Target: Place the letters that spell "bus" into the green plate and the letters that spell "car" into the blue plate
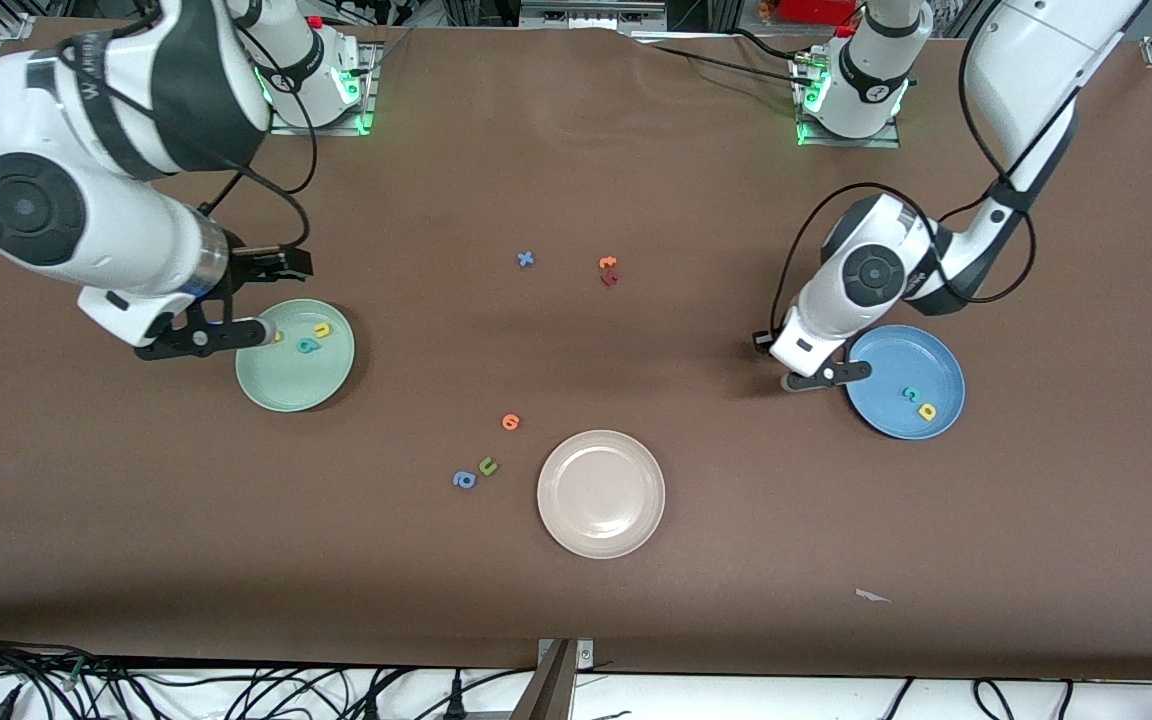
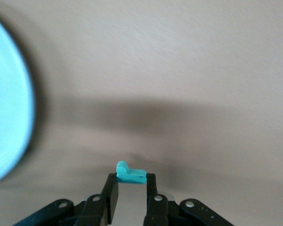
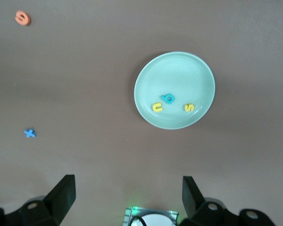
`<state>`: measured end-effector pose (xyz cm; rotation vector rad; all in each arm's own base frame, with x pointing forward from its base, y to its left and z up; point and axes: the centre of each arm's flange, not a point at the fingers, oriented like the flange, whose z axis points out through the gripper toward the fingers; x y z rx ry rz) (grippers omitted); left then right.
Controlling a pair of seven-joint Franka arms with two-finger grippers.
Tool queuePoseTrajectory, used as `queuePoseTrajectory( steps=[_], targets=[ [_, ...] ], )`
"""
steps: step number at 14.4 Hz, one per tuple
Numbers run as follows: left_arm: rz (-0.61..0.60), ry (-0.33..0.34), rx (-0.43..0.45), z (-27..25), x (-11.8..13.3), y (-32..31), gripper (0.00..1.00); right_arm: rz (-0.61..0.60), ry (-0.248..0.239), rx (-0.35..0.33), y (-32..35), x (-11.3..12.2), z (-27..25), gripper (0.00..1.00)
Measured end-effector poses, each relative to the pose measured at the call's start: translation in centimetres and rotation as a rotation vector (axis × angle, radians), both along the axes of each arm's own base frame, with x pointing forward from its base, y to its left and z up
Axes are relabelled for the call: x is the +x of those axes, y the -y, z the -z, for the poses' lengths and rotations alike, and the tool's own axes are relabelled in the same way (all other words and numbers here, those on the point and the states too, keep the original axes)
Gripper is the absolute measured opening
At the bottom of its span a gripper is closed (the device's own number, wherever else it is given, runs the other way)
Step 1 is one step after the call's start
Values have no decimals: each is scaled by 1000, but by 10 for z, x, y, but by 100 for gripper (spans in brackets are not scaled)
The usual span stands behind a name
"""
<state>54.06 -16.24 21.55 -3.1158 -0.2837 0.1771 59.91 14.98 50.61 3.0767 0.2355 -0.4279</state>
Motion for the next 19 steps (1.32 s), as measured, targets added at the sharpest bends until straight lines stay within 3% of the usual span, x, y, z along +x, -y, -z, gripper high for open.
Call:
queuePoseTrajectory(
  steps=[3,5,8,10,13,14,16,19],
  targets=[
    [29,-20,24,-11,8,-45,28,44,27,42,42,-6,-15,100],
    [57,-36,31,-16,11,-74,28,77,59,34,71,-12,-33,100],
    [107,-45,34,-25,15,-113,28,144,180,36,117,-20,-66,100],
    [121,-42,30,-28,17,-133,28,167,222,39,133,-33,-77,100],
    [122,-39,26,-29,18,-147,29,156,231,26,131,-63,-93,100],
    [118,-39,26,-29,18,-150,35,155,231,20,131,-70,-96,100],
    [115,-33,25,-32,21,-151,51,157,227,10,134,-71,-95,100],
    [110,-8,26,-42,29,-152,59,159,206,3,136,-57,-86,100]
  ],
)
